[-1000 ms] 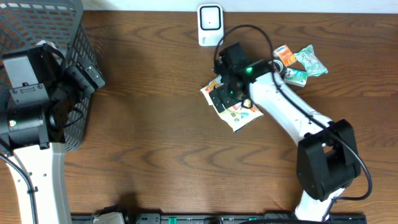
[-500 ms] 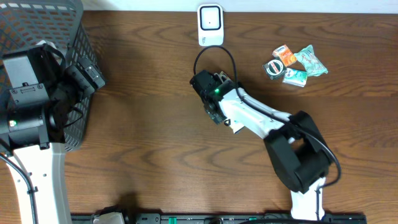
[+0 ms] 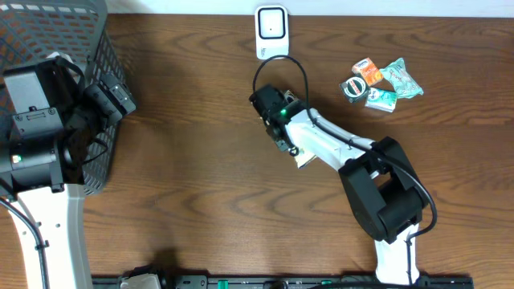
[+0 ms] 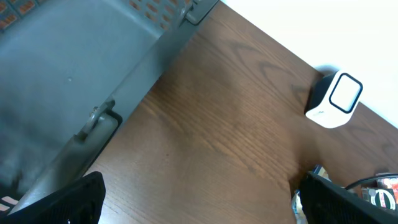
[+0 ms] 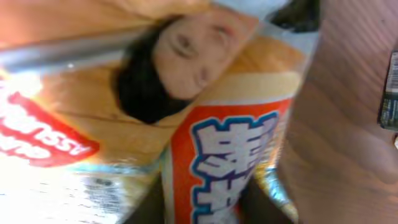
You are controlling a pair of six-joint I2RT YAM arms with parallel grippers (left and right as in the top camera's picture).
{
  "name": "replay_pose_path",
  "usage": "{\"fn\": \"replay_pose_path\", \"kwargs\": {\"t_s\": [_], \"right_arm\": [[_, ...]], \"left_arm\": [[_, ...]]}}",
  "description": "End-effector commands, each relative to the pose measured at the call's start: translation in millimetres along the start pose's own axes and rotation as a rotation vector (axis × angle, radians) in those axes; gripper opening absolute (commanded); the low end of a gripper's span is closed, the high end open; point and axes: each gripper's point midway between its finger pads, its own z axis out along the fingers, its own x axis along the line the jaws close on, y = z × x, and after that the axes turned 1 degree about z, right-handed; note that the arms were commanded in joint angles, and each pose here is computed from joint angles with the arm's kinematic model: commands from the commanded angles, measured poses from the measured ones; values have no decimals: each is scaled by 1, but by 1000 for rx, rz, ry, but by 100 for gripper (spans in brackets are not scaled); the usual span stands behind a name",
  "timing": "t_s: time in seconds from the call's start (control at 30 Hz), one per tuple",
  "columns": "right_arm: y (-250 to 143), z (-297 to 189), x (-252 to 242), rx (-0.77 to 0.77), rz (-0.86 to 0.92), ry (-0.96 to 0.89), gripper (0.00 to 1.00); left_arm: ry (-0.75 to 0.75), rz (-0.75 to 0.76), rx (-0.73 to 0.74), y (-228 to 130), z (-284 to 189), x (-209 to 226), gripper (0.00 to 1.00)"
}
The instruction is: Scan the item barcode
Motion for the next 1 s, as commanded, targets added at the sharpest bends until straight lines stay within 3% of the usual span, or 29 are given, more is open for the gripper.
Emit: {"fn": "replay_pose_path", "kwargs": {"t_s": [0.0, 0.13, 0.37, 0.63, 0.8, 0.9, 0.93, 0.97], "right_arm": [[-39, 27, 56, 152, -15, 287, 1], [-28, 3, 56, 148, 21, 383, 1], [26, -111, 76, -42, 66, 1014, 1], [17, -166, 84, -77, 138, 1585, 1], [0, -139, 93, 27, 261, 1613, 1], [-12, -96, 89, 110, 396, 1442, 1], [-14, -82, 84, 124, 431, 1369, 6], [-16, -56, 69, 132, 486, 1225, 22]], "left_arm": [[12, 10, -3, 1, 0, 3, 98], [12, 10, -3, 1, 0, 3, 98], [12, 10, -3, 1, 0, 3, 98], [12, 10, -3, 1, 0, 3, 98], [13, 10, -3, 1, 0, 3, 98], [13, 10, -3, 1, 0, 3, 98], [13, 10, -3, 1, 0, 3, 98], [12, 10, -3, 1, 0, 3, 98]]}}
